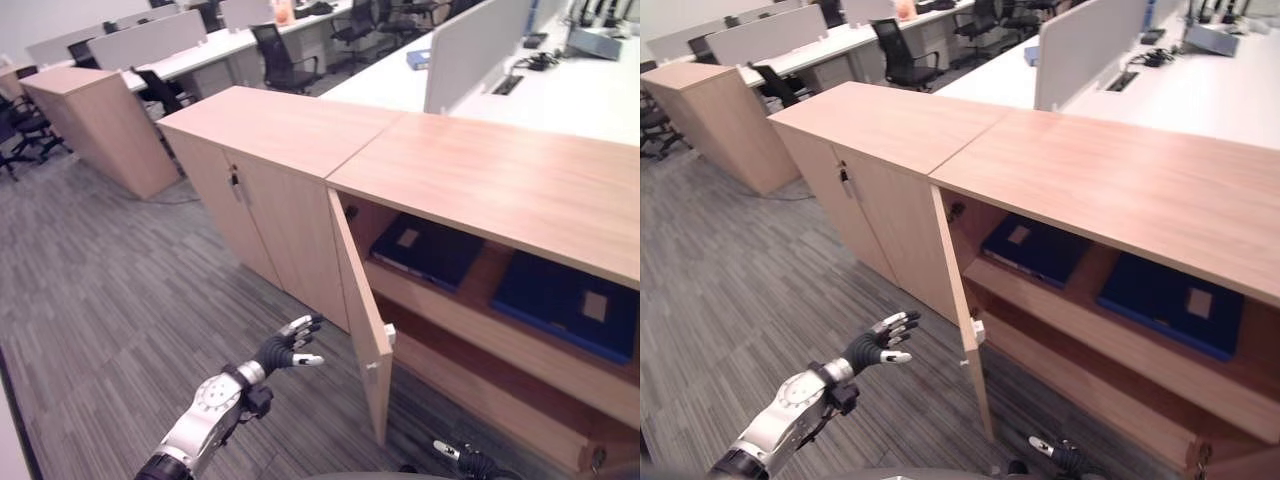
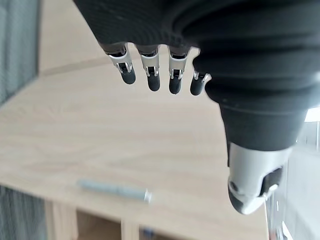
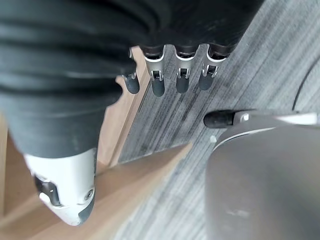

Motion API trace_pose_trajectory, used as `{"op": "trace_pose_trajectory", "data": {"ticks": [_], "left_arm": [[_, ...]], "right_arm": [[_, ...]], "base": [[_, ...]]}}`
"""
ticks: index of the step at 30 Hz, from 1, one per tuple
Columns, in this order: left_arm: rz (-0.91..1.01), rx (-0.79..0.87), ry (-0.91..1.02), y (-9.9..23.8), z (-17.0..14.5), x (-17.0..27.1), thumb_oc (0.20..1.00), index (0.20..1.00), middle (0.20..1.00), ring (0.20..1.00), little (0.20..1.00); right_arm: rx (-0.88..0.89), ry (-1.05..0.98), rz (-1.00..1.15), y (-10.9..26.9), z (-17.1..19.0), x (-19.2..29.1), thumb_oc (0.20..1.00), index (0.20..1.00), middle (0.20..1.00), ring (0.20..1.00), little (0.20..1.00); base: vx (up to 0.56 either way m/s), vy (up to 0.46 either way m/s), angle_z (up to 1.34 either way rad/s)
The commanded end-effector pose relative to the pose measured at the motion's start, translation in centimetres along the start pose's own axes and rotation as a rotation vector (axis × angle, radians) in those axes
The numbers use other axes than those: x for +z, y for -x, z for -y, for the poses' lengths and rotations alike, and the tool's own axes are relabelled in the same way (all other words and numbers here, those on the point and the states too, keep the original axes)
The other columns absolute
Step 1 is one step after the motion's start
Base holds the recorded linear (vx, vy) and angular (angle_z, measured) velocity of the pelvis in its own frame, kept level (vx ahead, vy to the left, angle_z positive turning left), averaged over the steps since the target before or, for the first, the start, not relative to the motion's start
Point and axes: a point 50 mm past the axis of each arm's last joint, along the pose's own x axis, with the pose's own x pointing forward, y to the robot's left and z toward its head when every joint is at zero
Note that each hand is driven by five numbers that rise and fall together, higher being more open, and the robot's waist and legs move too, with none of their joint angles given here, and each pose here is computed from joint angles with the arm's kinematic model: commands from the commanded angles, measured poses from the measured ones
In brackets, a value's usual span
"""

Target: Put the empty folder in the office cabinet

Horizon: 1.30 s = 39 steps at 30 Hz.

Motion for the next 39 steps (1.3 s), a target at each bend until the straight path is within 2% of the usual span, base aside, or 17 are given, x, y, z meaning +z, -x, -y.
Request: {"op": "trace_pose_trajectory", "data": {"ticks": [1,7,11,16,19,24,31,39], "left_arm": [[0.139,0.048,-0.085,-1.3,-1.3,3.4,1.0,1.0,1.0,1.0,1.0],[0.134,0.099,-0.056,-2.9,-1.5,3.3,1.0,1.0,1.0,1.0,1.0],[0.116,0.245,0.043,-5.2,-2.7,3.0,1.0,1.0,1.0,1.0,1.0],[0.093,0.389,0.073,-5.9,-5.3,3.1,1.0,1.0,1.0,1.0,1.0],[0.088,0.557,0.033,-5.6,-9.8,5.2,1.0,1.0,1.0,1.0,1.0],[0.149,0.63,-0.004,-4.8,-12.1,7.7,1.0,1.0,1.0,1.0,1.0],[0.158,0.643,0.02,-2.7,-11.8,5.5,1.0,1.0,1.0,1.0,1.0],[0.099,0.531,0.013,-0.5,-8.1,1.6,1.0,1.0,1.0,1.0,1.0]], "right_arm": [[0.008,-0.012,0.059,-0.4,-1.0,2.0,1.0,1.0,1.0,1.0,1.0],[-0.007,-0.021,0.035,-0.4,-1.1,1.3,1.0,1.0,1.0,1.0,1.0],[-0.034,-0.017,0.026,-0.3,-0.4,1.0,1.0,1.0,1.0,1.0,1.0],[-0.042,0.01,0.056,-0.4,-0.1,2.3,1.0,1.0,1.0,1.0,1.0],[-0.054,0.018,0.098,-0.4,0.8,3.9,1.0,1.0,1.0,1.0,1.0],[-0.085,0.018,0.11,-0.2,2.0,4.3,1.0,1.0,1.0,1.0,1.0],[-0.109,0.037,0.055,0.2,3.2,2.4,1.0,1.0,1.0,1.0,1.0],[-0.095,-0.078,0.018,0.2,2.3,0.5,1.0,1.0,1.0,1.0,1.0]], "base": [[-0.11,-0.029,-0.75],[0.01,-0.067,-0.88],[0.12,-0.099,-0.65],[0.06,-0.077,-0.6],[0.11,-0.154,-0.97],[0.02,-0.116,-0.7],[0.18,0.138,-0.25],[0.07,0.156,-0.51]]}}
